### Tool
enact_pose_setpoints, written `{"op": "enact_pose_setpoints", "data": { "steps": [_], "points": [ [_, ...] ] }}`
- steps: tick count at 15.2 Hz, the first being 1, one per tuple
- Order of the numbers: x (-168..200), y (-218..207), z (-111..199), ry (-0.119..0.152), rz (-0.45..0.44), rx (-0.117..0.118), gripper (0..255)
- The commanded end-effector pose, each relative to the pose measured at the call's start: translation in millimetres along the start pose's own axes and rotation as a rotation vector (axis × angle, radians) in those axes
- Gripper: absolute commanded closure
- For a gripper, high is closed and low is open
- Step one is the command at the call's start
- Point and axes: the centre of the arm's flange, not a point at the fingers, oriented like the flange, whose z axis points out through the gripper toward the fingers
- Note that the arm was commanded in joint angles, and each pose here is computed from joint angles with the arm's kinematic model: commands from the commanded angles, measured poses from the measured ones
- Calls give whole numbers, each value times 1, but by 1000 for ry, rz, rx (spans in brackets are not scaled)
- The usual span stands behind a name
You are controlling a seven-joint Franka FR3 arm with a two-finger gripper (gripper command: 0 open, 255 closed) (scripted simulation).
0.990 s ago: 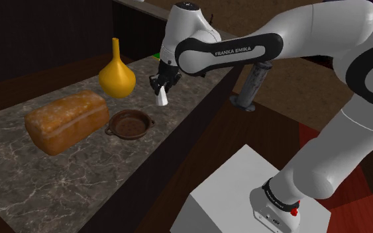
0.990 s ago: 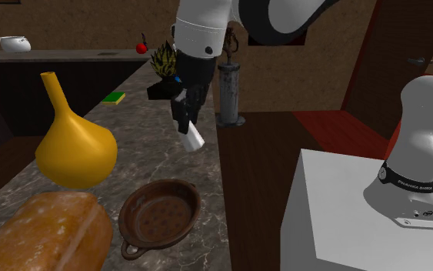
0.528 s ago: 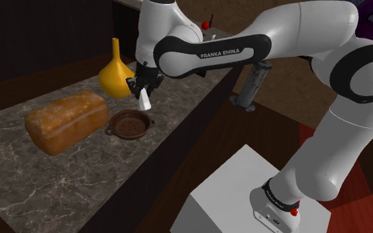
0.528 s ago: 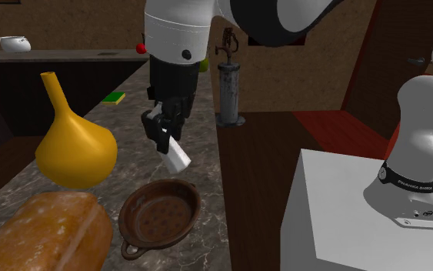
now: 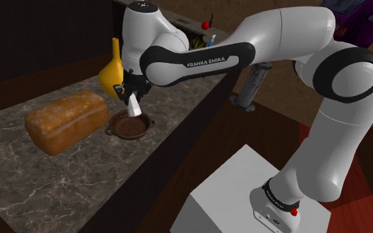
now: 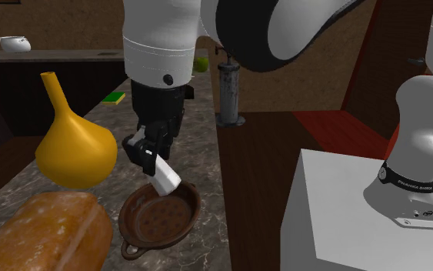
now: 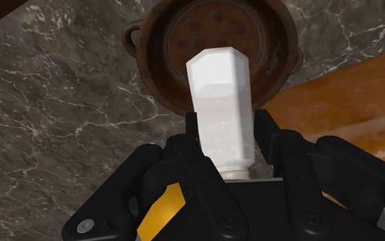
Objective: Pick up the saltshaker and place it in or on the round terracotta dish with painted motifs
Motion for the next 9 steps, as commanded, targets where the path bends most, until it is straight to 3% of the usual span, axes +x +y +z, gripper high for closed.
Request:
{"op": "enact_pose_setpoints", "data": {
  "steps": [1,9],
  "points": [
    [-3,-1,9,1,0,0,255],
    [-12,-2,51,1,0,0,255]
  ]
}}
